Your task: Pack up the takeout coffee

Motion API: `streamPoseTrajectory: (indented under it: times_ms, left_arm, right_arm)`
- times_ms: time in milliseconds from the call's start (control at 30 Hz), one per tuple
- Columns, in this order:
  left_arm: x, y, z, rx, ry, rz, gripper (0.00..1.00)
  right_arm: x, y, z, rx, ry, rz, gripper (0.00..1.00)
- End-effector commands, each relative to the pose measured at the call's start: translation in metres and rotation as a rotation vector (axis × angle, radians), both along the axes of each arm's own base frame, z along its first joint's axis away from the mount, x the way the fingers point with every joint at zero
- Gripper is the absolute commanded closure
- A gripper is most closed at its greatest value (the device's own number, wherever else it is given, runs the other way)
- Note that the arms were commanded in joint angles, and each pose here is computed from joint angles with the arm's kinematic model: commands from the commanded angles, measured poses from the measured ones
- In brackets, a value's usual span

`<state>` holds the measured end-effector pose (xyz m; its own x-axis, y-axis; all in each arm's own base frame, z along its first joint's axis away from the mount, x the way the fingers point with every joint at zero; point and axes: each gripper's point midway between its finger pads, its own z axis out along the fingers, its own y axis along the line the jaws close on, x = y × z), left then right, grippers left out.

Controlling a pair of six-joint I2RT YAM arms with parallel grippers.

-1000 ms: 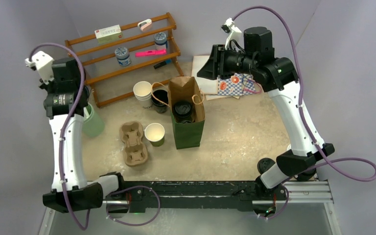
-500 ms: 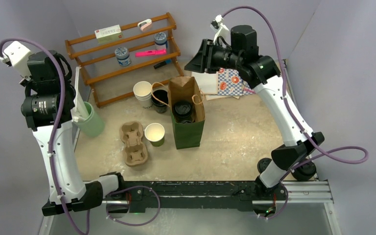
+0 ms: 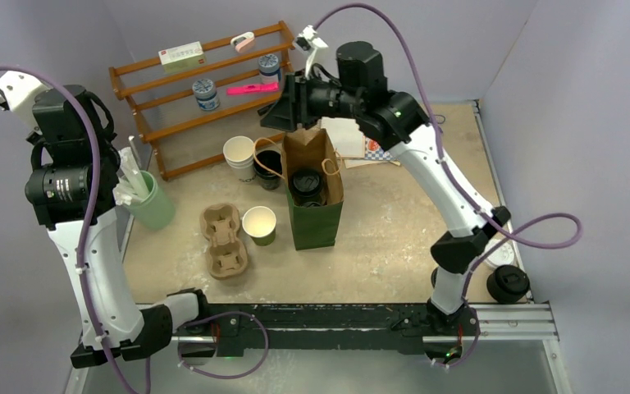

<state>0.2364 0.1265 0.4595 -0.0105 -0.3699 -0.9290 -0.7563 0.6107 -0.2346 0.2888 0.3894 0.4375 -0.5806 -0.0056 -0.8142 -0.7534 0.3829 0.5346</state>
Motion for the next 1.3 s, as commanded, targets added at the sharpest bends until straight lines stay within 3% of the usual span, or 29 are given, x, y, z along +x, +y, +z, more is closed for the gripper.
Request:
streamPoseTrajectory:
  times_ms: [0, 133, 233, 467, 567, 700, 800, 1033, 1167, 1267]
  left_arm:
    - [-0.007, -0.005, -0.005, -0.001, 0.011, -0.027, 1.0]
    - [-0.01, -0.012, -0.02, -0.027, 0.034, -0.06, 1.0]
    - [-0.005, -0.028, -0.017, -0.072, -0.025, -0.145, 1.0]
    - [0.021, -0.107, 0.052, -0.116, -0.348, -0.611, 1.0]
    - [0.027, -0.156, 0.077, -0.239, -0.46, -0.865, 1.0]
    - [0.019, -0.191, 0.098, -0.332, -0.547, -1.059, 1.0]
    - [0.017, -0.203, 0.109, -0.307, -0.551, -1.151, 1.0]
    - [0.012, -0.227, 0.131, -0.31, -0.55, -1.338, 1.0]
    - [0.012, -0.233, 0.13, -0.361, -0.537, -1.377, 1.0]
    - [0.009, -0.238, 0.132, -0.387, -0.538, -1.416, 1.0]
  right_arm:
    - [-0.002, 0.036, 0.005, 0.009, -0.065, 0.035, 0.53]
    - [-0.009, 0.056, -0.008, -0.005, -0.059, 0.061, 0.53]
    - [-0.016, 0.065, -0.013, -0.013, -0.069, 0.081, 0.53]
    - [-0.037, 0.072, -0.001, 0.002, -0.203, 0.16, 0.49]
    - [-0.041, 0.065, 0.008, 0.014, -0.296, 0.168, 0.45]
    - [-0.03, 0.047, 0.02, -0.017, -0.435, 0.08, 0.27]
    - [-0.023, 0.033, 0.037, -0.024, -0.55, 0.02, 0.15]
    - [-0.014, 0.006, 0.069, -0.087, -0.789, -0.127, 0.03]
    - [-0.023, 0.0, 0.077, -0.097, -0.906, -0.142, 0.03]
    - [-0.023, 0.001, 0.077, -0.105, -0.933, -0.139, 0.08]
